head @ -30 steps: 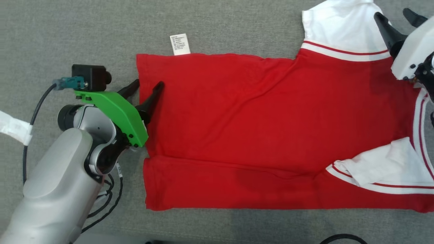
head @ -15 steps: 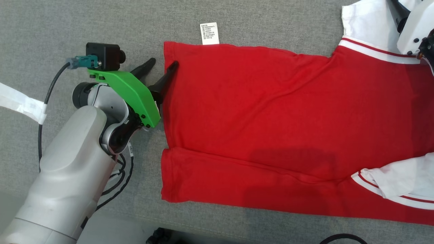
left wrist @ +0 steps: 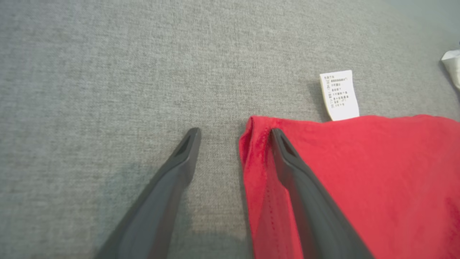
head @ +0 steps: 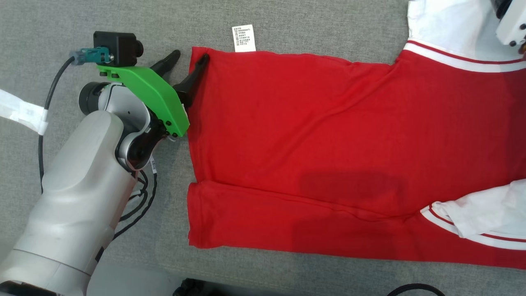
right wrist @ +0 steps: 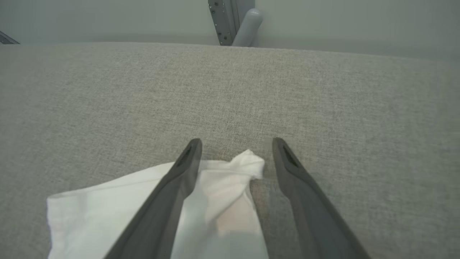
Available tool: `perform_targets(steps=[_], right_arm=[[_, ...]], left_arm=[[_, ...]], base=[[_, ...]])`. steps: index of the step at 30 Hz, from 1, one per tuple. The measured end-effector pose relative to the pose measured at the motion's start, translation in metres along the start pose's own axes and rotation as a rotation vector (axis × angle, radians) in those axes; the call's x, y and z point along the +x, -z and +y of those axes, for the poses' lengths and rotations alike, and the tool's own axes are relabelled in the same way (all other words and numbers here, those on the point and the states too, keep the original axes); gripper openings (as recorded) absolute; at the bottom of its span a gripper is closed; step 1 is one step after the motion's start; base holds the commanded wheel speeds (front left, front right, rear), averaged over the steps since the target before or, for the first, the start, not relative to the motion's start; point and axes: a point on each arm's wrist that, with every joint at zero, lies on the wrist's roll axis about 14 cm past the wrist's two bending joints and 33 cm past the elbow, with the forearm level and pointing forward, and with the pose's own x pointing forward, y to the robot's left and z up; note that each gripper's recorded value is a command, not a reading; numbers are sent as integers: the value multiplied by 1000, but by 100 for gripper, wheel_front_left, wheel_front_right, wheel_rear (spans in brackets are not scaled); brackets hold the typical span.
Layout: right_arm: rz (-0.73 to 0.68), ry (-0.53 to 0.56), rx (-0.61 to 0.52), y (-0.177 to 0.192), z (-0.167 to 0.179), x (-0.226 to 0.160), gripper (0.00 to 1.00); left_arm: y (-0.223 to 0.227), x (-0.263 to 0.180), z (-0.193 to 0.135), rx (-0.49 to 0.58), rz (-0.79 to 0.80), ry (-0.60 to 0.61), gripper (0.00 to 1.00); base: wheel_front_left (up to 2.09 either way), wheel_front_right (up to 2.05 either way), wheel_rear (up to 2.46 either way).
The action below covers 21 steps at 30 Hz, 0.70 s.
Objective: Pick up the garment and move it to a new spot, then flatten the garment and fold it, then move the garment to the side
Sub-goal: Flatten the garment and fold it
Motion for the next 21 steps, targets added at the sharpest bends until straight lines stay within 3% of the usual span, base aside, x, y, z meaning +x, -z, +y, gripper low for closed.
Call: perform_targets(steps=[4,5,6,7,9,10,12,13,15,21], right_arm=[[31,27,-24,2,-10,-3,100],[40,30,-33,4,-10,-3,100],[51,30,-32,7,-10,-3,100],[59,27,-29,10,-8,-2,100],[63,16,-24,13,-3,-1,100],[71,9,-24,15,0,0,100],[82,-7,-24,18,7,2,100],[84,-10,-26,18,8,3,82],[88,-19,-21,18,11,2,0],[42,-32,-10,6,15,-4,0]], left_arm=[[1,2,-6,2,13,19,100],[1,2,-7,4,18,23,86],[2,1,-7,4,23,26,57],[2,1,-8,1,23,28,40],[3,1,-8,3,27,31,20],[4,1,-9,4,30,33,20],[5,1,-9,4,33,37,0],[5,1,-10,6,34,39,0],[7,1,-13,9,39,50,0],[2,-1,-22,2,15,73,0]], base=[[0,0,0],[0,0,0],[0,0,0],[0,0,0],[0,0,0],[0,0,0],[0,0,0],[0,0,0],[0,0,0],[0,0,0]])
